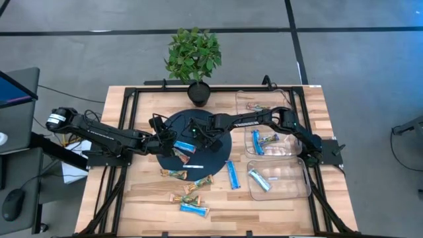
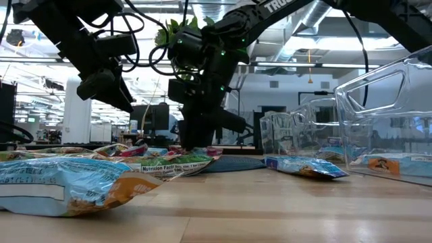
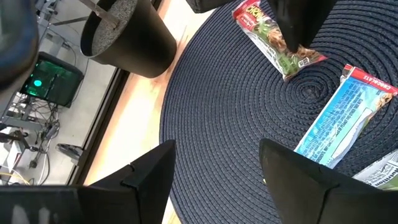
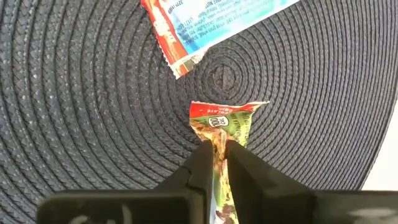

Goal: Pick and place Granola Bars by type
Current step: Put the red granola bar into the top transparent bin

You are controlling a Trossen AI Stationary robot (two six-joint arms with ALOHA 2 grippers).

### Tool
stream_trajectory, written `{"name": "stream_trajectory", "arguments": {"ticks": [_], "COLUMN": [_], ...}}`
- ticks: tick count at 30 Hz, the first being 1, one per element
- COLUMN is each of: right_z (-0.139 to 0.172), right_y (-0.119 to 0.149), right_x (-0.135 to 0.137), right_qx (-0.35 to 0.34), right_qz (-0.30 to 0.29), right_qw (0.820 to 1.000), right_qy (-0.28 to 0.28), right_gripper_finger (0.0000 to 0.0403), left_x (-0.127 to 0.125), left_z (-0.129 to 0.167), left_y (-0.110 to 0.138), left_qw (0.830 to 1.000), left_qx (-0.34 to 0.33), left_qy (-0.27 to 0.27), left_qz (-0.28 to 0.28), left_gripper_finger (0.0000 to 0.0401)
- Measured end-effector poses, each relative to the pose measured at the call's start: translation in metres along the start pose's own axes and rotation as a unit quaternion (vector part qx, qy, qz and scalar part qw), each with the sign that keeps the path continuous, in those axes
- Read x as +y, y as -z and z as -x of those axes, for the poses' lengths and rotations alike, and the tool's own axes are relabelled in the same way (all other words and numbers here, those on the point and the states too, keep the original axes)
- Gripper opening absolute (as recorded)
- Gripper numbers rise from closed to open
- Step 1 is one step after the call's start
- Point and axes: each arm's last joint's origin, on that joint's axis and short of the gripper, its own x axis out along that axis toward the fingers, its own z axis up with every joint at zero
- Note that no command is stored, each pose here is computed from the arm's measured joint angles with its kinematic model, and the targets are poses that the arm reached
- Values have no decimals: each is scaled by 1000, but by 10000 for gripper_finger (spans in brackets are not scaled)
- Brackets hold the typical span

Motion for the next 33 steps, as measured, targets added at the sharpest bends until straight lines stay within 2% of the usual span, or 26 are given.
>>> {"name": "stream_trajectory", "arguments": {"ticks": [4, 14, 19, 23, 29, 33], "right_z": [0, 1, 8, 15, 24, 32], "right_y": [0, 0, -4, -7, -6, -6], "right_x": [0, -2, -2, -1, 6, 6], "right_qx": [0, 6, 36, 46, 67, 65], "right_qz": [0, -13, -2, 3, 2, -39], "right_qw": [1000, 1000, 998, 998, 997, 997], "right_qy": [0, 14, 47, 53, 24, 27], "right_gripper_finger": [4, 1, 0, 0, 0, 1], "left_x": [0, 0, 0, 0, 0, 0], "left_z": [0, 0, 0, 0, 0, 0], "left_y": [0, 0, 0, 0, 0, 0], "left_qw": [1000, 1000, 1000, 1000, 1000, 1000], "left_qx": [0, 0, 0, 1, 1, 1], "left_qy": [0, 0, 0, 0, 0, -1], "left_qz": [0, 0, 0, -1, -1, 0], "left_gripper_finger": [229, 229, 229, 229, 229, 229]}}
